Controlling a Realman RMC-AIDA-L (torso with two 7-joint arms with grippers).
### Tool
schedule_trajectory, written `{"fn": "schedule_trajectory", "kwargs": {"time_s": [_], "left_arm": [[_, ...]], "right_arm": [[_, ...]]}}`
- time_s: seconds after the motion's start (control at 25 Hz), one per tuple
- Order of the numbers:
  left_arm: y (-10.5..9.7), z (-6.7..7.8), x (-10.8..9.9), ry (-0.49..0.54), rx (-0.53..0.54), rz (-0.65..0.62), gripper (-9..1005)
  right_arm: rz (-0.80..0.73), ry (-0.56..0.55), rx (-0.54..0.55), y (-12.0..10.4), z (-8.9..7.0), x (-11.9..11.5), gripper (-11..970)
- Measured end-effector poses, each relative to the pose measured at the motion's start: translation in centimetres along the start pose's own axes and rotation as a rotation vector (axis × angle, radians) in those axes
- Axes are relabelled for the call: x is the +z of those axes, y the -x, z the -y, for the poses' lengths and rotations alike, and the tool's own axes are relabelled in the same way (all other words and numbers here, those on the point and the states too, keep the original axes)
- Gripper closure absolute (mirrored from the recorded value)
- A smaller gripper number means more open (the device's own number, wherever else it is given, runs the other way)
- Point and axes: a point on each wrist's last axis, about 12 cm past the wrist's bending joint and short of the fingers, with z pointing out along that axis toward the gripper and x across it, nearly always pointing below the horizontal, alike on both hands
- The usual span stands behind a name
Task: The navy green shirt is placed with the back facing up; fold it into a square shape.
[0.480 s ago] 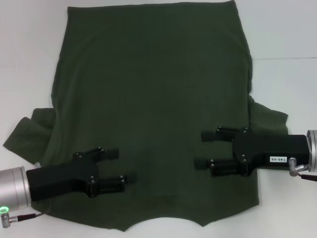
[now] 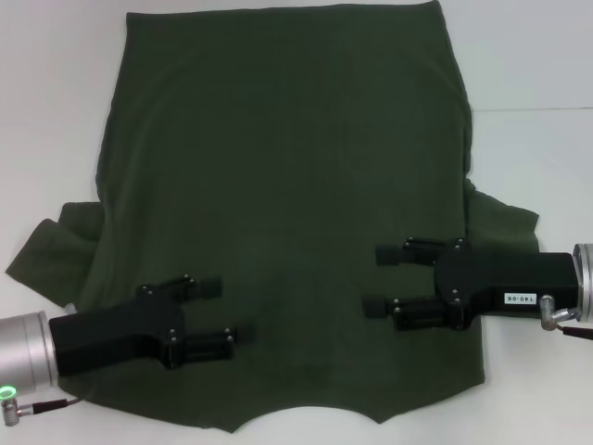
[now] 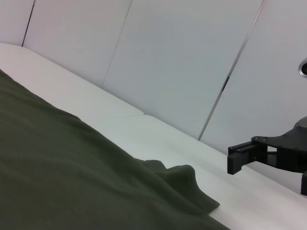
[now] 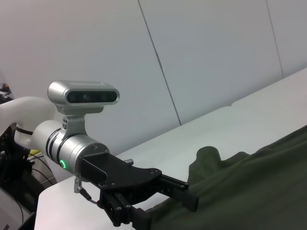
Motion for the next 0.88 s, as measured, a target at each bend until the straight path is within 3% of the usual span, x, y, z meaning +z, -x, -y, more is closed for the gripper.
{"fn": "schedule_trajectory", "kwargs": {"time_s": [0.36, 0.88], "left_arm": [[0.4, -0.9, -1.3, 0.088, -0.07, 0.08, 45], [-0.3, -5.0, -6.0, 0.508, -0.303, 0.238, 48]], "right_arm": [[0.013, 0.008, 0.017, -0.2, -0.1, 0.0, 45], [0.043, 0.017, 0.037, 0.2, -0.1, 0.4, 52]]}}
